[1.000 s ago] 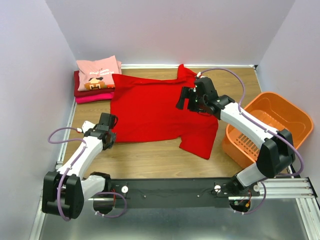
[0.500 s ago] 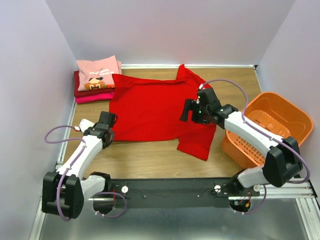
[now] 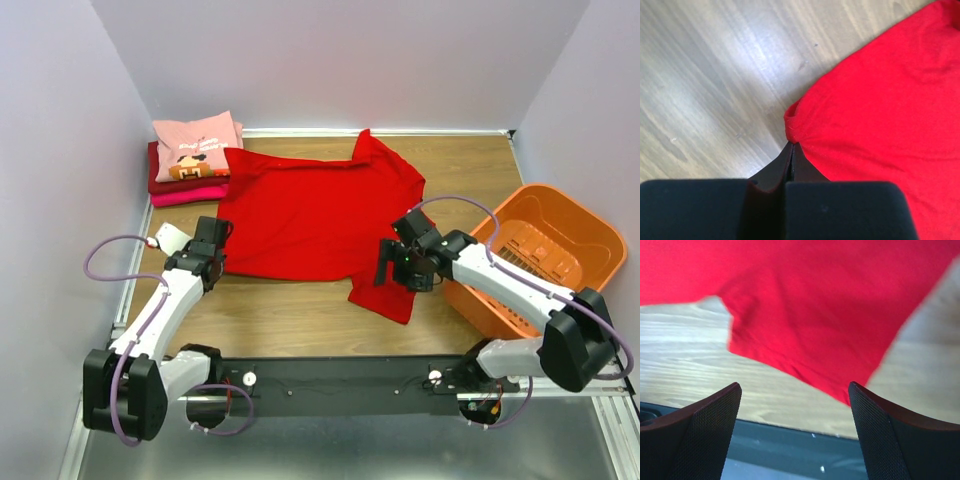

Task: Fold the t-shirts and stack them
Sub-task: Fold the tshirt

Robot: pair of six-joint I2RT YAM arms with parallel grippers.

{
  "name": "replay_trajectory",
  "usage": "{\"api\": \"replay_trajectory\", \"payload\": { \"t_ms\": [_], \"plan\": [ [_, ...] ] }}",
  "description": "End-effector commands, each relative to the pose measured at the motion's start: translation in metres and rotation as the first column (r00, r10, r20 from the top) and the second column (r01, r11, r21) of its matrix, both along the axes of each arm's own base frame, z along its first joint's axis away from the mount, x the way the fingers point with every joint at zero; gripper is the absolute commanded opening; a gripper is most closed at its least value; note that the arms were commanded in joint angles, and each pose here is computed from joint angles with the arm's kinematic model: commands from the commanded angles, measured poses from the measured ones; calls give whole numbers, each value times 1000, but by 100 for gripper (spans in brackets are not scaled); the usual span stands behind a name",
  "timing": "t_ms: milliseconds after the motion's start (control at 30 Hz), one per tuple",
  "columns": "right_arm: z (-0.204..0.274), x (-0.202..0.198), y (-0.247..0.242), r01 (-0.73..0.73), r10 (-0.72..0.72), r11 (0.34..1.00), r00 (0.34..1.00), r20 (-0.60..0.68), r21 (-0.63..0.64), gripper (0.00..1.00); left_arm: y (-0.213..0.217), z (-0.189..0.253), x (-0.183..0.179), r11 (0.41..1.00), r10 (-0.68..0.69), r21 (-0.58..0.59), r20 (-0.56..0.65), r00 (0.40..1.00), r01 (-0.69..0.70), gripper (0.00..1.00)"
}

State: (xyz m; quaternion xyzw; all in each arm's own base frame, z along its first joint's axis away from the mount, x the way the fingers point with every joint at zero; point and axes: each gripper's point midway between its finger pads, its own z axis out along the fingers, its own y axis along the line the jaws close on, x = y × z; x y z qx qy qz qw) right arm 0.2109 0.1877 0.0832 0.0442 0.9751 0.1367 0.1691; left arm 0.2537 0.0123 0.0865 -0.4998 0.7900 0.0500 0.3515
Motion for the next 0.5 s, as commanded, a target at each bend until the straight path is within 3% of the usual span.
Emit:
{"api": "replay_trajectory", "payload": {
  "t_ms": [0, 333, 467],
  "plan": [
    [-8, -30, -26, 112, -120, 990, 988, -94, -88, 94, 8, 14, 9, 997, -30, 71, 62, 998, 25, 0],
    [-23, -69, -45, 218, -245, 965, 946, -211, -145, 91, 5, 16, 9, 992, -94, 90, 61, 994, 89, 0],
    [-37, -74, -49, 220, -261, 958, 935, -240, -182, 84, 4, 12, 7, 991, -111, 87, 57, 992, 106, 0]
  ]
}}
